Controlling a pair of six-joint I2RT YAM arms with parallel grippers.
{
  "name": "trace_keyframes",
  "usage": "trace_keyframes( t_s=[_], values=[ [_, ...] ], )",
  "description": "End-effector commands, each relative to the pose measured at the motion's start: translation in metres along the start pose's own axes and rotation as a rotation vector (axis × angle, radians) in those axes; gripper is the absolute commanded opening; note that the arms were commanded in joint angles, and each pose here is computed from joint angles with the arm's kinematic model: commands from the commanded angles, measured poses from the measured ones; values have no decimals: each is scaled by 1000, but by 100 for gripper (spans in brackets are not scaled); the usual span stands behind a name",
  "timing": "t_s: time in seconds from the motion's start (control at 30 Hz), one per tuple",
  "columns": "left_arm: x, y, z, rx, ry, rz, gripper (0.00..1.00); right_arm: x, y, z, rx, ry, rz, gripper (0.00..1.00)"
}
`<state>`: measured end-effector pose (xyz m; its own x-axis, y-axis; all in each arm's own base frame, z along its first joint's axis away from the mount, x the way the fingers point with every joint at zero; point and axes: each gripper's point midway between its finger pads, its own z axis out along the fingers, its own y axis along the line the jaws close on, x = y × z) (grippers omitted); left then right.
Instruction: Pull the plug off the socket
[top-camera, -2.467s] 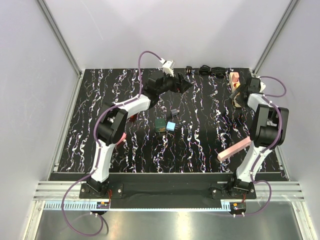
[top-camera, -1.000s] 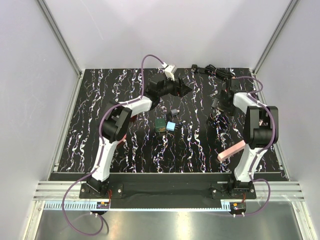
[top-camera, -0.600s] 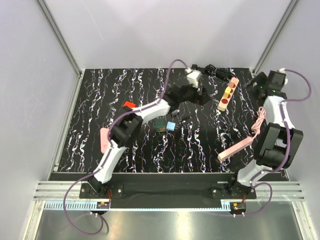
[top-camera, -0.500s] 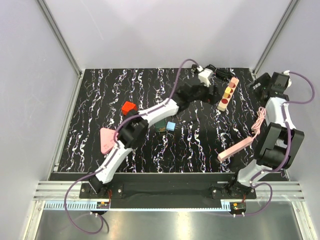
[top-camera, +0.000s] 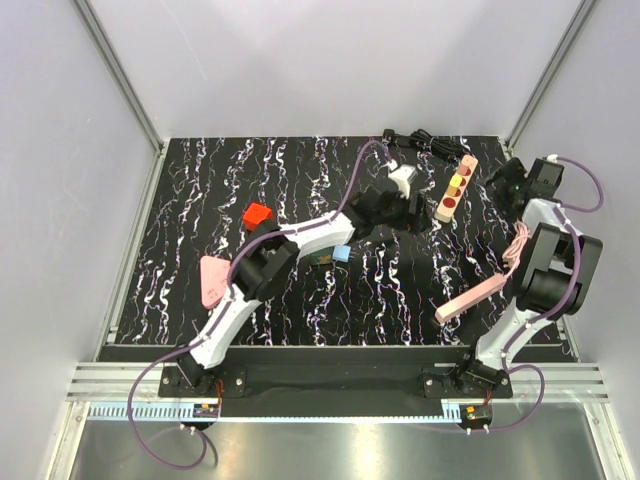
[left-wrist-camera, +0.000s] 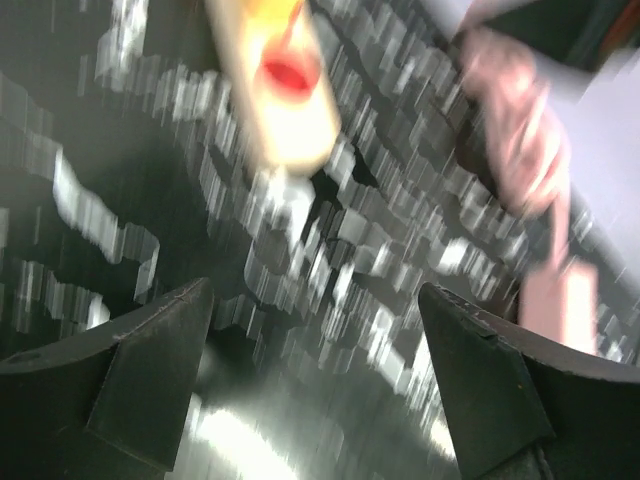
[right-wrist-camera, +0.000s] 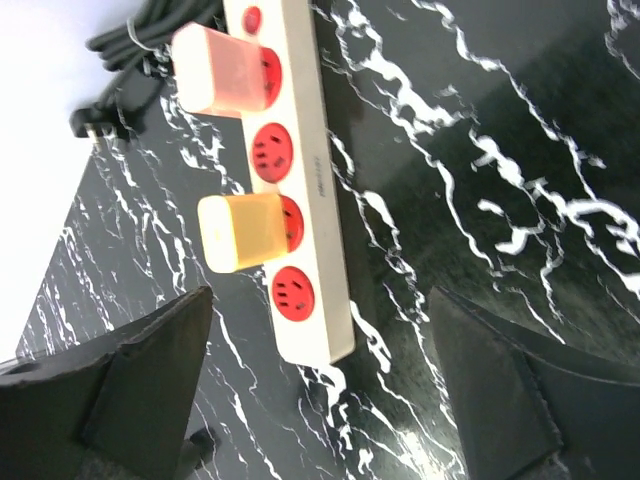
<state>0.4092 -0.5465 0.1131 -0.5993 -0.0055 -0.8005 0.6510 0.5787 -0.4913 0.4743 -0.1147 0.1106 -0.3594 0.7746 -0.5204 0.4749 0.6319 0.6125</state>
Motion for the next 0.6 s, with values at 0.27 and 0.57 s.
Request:
trace_keyframes(
  t_s=[0.27,0.57],
  values=[
    [-34,-39,-132,24,-49,44,88,-16,69,49,77,22,-245,92],
    [1,-52,-195,60,-19,-43,88,-24,63,70,266,44,-400,93]
  ],
)
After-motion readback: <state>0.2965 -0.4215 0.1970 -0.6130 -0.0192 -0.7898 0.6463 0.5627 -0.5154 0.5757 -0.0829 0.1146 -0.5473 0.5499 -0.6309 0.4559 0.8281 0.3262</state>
